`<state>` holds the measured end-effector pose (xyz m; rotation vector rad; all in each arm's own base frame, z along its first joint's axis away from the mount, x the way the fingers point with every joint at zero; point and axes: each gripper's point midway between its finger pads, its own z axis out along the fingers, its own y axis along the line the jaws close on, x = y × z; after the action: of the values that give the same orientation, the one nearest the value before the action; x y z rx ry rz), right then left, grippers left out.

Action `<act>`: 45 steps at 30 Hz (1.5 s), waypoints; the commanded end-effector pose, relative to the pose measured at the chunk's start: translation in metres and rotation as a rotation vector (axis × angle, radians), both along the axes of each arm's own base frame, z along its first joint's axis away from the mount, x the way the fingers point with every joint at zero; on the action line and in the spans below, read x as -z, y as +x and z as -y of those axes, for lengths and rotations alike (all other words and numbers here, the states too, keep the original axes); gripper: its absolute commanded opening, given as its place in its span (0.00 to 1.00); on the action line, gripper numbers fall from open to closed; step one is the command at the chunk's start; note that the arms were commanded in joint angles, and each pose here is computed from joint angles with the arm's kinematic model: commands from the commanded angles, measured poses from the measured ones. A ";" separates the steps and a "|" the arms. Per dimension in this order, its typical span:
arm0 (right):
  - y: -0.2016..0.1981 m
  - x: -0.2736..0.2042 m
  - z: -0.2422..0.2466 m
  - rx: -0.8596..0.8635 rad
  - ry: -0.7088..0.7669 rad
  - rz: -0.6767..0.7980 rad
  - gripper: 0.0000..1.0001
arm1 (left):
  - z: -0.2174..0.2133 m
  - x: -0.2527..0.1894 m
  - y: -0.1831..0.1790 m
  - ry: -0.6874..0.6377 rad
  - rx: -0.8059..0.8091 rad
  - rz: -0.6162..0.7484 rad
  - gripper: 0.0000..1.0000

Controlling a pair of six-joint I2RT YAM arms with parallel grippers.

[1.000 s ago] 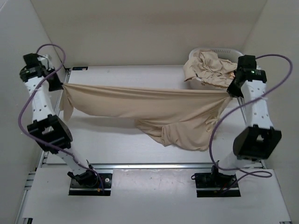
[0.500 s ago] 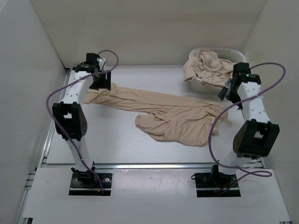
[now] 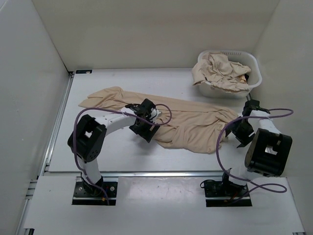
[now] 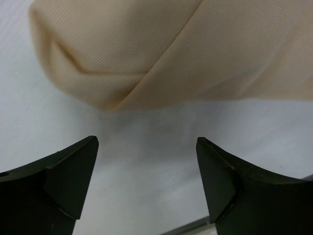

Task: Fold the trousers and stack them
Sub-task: Flatten the trousers out

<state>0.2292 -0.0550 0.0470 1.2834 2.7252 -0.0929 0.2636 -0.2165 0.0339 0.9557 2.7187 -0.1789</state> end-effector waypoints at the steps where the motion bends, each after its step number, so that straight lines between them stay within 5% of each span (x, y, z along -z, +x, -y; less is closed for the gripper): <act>1: 0.037 0.001 -0.013 0.033 0.093 0.141 0.80 | 0.042 -0.009 0.014 -0.094 0.062 0.088 0.97; 7: 0.032 0.020 -0.035 0.075 0.206 0.157 0.69 | 0.060 0.018 0.014 -0.096 0.093 0.041 0.95; 11: 0.022 0.031 -0.042 0.100 0.234 0.123 0.56 | 0.061 0.036 0.018 -0.058 0.087 0.021 0.54; 12: 0.019 0.035 -0.046 0.100 0.252 0.111 0.51 | 0.056 0.045 0.019 -0.026 0.080 0.017 0.21; 13: 0.014 0.041 -0.049 0.112 0.269 0.086 0.43 | 0.054 0.045 0.021 -0.014 0.075 0.027 0.14; 15: 0.013 0.041 -0.047 0.113 0.260 0.084 0.13 | 0.041 0.035 0.028 -0.008 0.040 0.038 0.14; 17: 0.010 0.038 -0.039 0.120 0.226 0.070 0.00 | 0.024 0.019 0.035 0.001 -0.003 0.062 0.14; 26: 0.001 -0.045 -0.007 -0.011 -0.001 0.188 0.00 | -0.144 -0.120 0.004 0.159 -0.344 0.249 0.14; 34: -0.006 -0.065 -0.016 -0.118 0.022 0.234 0.00 | -0.175 -0.162 -0.018 0.173 -0.426 0.193 0.14; 39: 0.011 -0.067 -0.020 -0.153 0.069 0.248 0.00 | -0.134 -0.112 0.049 0.081 -0.405 0.039 0.14; 42: 0.021 -0.069 -0.013 -0.148 0.043 0.249 0.00 | -0.106 -0.119 0.125 0.023 -0.400 0.093 0.16; 44: 0.023 -0.070 -0.008 -0.143 0.024 0.242 0.00 | -0.083 -0.114 0.189 -0.020 -0.395 0.131 0.25; 45: 0.023 -0.066 -0.006 -0.149 0.018 0.225 0.00 | -0.079 -0.115 0.202 -0.024 -0.395 0.139 0.40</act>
<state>0.2396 -0.0352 0.1042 1.0669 2.6505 0.1473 0.4237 -0.1194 0.1289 0.4134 2.8038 0.0192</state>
